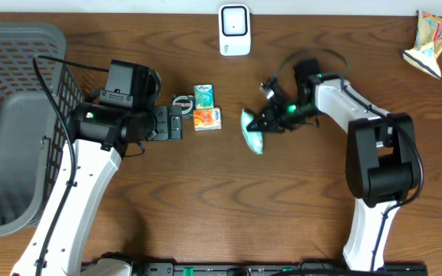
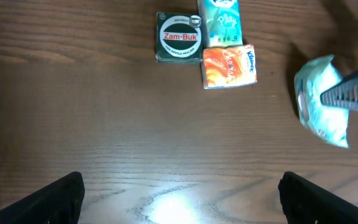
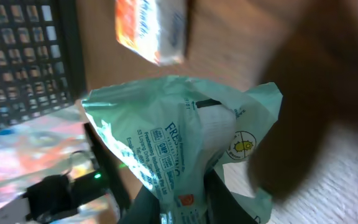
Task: Scan the item barcode
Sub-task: 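Open the right gripper and reposition it above the wipes package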
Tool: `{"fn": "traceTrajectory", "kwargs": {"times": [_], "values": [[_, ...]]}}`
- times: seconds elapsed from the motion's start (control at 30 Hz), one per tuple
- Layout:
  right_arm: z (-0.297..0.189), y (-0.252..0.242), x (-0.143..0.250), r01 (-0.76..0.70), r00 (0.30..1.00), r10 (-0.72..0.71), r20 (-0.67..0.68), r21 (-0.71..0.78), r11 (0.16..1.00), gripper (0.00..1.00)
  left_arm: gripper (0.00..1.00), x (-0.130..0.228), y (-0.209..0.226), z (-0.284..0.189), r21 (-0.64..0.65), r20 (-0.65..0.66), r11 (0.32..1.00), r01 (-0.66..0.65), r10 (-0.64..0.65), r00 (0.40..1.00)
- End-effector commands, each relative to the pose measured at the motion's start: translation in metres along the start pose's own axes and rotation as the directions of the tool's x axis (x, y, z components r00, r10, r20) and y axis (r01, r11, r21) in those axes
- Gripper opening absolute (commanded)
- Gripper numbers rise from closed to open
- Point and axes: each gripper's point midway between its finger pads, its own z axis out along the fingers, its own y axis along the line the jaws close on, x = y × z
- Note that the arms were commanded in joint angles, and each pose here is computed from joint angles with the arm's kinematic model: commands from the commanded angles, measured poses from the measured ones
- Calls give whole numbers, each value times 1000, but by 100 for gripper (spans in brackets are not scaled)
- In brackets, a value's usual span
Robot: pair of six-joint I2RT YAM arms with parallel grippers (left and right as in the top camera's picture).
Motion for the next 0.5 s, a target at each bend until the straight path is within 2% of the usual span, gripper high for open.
{"fn": "traceTrajectory", "kwargs": {"times": [0.0, 0.17, 0.2, 0.27, 0.37, 0.43, 0.47], "values": [[-17, -3, 2, -69, 997, 73, 36, -112, 991, 14, 98, -4, 0, -5, -2, 19, 1000, -6, 6, 1000], [-45, -73, 6, -243, 968, 228, 108, 151, 958, 12, 98, -4, 0, -5, -2, 19, 1000, -6, 6, 1000], [-61, -95, 7, -323, 944, 294, 150, 239, 916, 18, 98, -4, 0, -5, -2, 19, 1000, -6, 6, 1000], [-77, -101, 6, -357, 932, 321, 170, 266, 895, 25, 98, -4, 0, -5, -2, 19, 1000, -6, 6, 1000], [-101, -97, 0, -358, 931, 318, 179, 285, 889, 35, 98, -4, 0, -5, -2, 19, 1000, -6, 6, 1000], [-120, -95, -4, -354, 934, 306, 186, 350, 867, 43, 98, -4, 0, -5, -2, 19, 1000, -6, 6, 1000], [-130, -97, -5, -356, 934, 304, 191, 401, 844, 43, 98, -4, 0, -5, -3, 19, 1000, -6, 6, 1000]]}}
